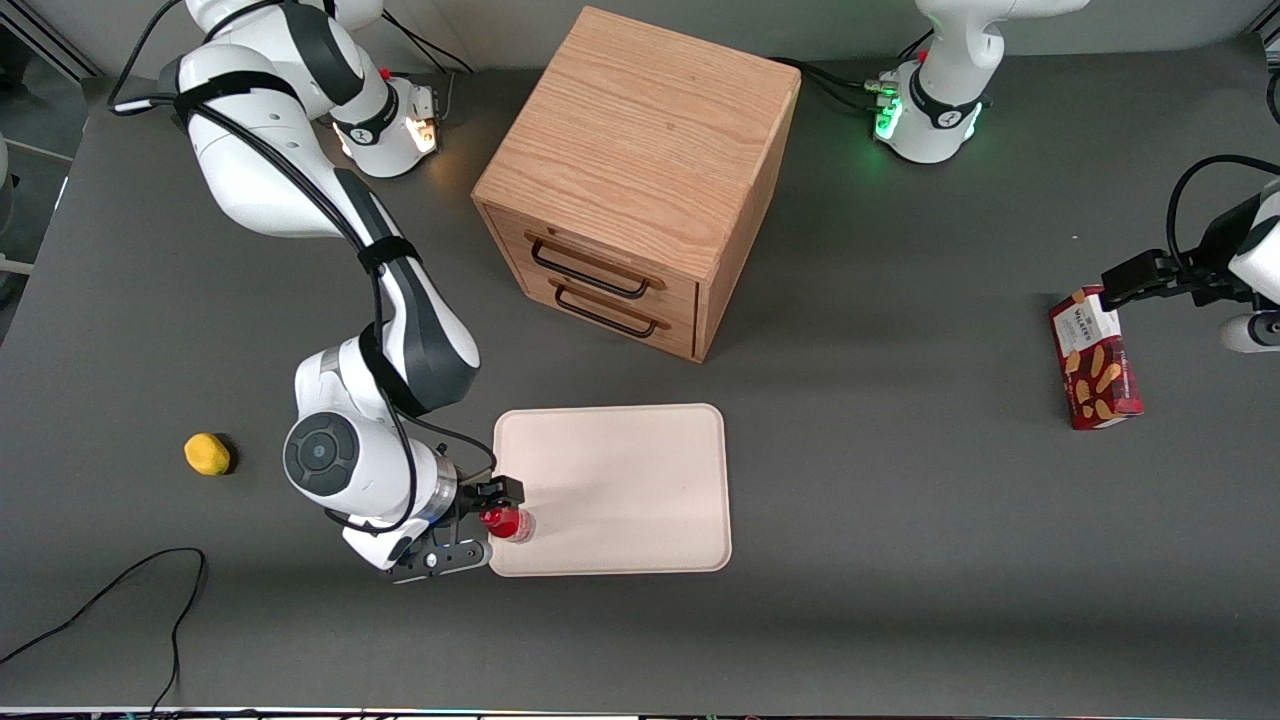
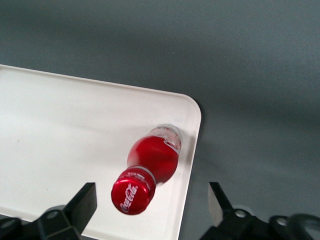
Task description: Place coke bottle on tray
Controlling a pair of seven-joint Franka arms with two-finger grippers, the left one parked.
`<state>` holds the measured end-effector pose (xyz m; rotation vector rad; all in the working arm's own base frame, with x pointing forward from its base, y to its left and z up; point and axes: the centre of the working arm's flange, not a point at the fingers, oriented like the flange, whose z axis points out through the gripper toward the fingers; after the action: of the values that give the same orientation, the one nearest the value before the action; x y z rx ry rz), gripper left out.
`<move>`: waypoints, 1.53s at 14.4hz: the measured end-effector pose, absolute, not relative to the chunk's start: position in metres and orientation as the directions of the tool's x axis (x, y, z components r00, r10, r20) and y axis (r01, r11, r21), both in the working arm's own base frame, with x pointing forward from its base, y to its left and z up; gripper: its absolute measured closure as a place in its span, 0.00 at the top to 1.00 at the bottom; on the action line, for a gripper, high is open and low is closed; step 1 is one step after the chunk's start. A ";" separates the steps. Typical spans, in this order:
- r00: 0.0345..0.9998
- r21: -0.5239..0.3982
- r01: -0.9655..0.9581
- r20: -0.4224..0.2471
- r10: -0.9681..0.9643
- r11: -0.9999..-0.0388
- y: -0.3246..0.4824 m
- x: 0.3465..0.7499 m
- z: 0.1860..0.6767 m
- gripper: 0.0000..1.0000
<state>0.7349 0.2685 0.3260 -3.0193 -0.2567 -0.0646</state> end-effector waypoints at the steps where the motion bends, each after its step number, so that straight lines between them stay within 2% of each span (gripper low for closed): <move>1: 0.985 -0.108 0.171 0.058 0.166 -0.979 0.269 0.735 0.329 1.00; 3: 0.984 -0.113 0.165 0.085 0.156 -0.980 0.269 0.735 0.351 1.00; 6: 0.985 -0.108 0.139 0.119 0.126 -0.984 0.257 0.723 0.418 1.00; 8: 0.988 -0.086 0.105 0.120 0.094 -0.991 0.226 0.703 0.459 1.00; 11: 0.995 -0.107 0.003 0.097 -0.008 -0.994 0.159 0.655 0.510 1.00; 15: 0.994 -0.120 -0.081 0.067 -0.089 -0.990 0.091 0.566 0.544 1.00; 18: 0.995 -0.068 -0.093 0.035 -0.096 -0.993 0.056 0.511 0.563 1.00; 22: 0.994 -0.046 -0.105 0.000 -0.105 -0.993 0.037 0.493 0.578 1.00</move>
<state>0.4932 0.0370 0.5777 -3.0918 0.1628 -0.0035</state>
